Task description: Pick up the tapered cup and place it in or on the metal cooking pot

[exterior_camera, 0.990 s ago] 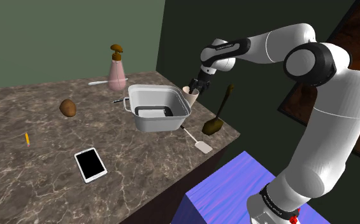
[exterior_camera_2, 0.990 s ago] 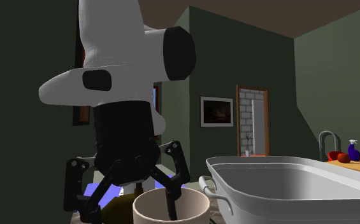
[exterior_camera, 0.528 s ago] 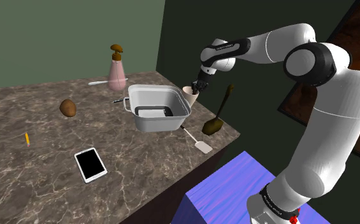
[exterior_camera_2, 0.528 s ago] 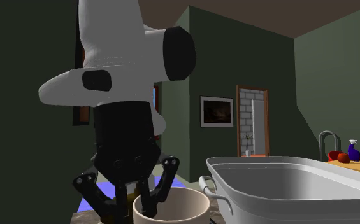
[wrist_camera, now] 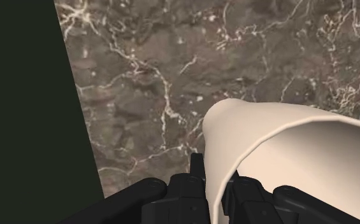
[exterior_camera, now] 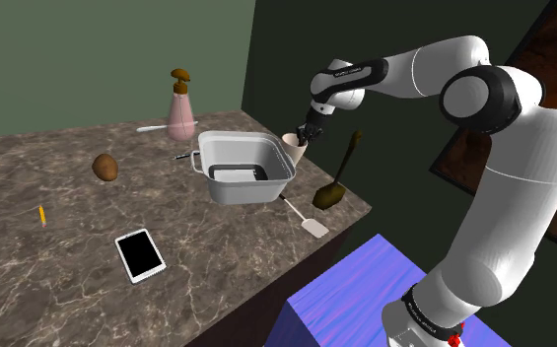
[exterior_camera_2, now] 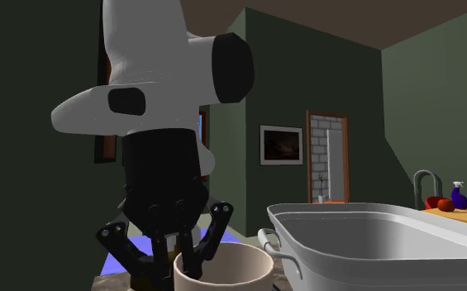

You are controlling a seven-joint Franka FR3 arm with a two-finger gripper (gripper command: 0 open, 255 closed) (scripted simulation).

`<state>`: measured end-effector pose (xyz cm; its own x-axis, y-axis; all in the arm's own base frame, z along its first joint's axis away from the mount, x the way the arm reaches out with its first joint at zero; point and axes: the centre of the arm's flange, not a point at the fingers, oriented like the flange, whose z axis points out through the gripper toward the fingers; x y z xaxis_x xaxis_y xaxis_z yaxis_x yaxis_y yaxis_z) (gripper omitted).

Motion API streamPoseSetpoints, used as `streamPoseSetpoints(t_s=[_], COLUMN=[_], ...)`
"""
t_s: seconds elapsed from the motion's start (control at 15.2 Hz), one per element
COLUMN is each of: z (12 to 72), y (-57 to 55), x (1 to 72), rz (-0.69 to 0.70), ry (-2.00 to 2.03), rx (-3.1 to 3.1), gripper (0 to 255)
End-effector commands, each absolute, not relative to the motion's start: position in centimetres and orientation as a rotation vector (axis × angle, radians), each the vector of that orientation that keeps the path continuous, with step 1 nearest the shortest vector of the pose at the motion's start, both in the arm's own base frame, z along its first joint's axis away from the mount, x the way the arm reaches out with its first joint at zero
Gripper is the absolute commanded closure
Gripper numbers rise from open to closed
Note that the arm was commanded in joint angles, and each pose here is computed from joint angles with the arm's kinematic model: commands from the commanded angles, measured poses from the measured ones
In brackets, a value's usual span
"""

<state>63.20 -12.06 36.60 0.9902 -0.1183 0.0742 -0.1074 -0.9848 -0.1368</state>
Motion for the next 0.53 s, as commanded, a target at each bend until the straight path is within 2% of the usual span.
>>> streamPoseSetpoints(t_s=[0.0, 0.46], z=[37.4, 41.1], y=[-12.1, -12.1], x=[63.2, 63.2], rz=[-0.123, -0.123], ry=[0.172, 0.172], rx=[-3.002, -3.002], gripper=[255, 255])
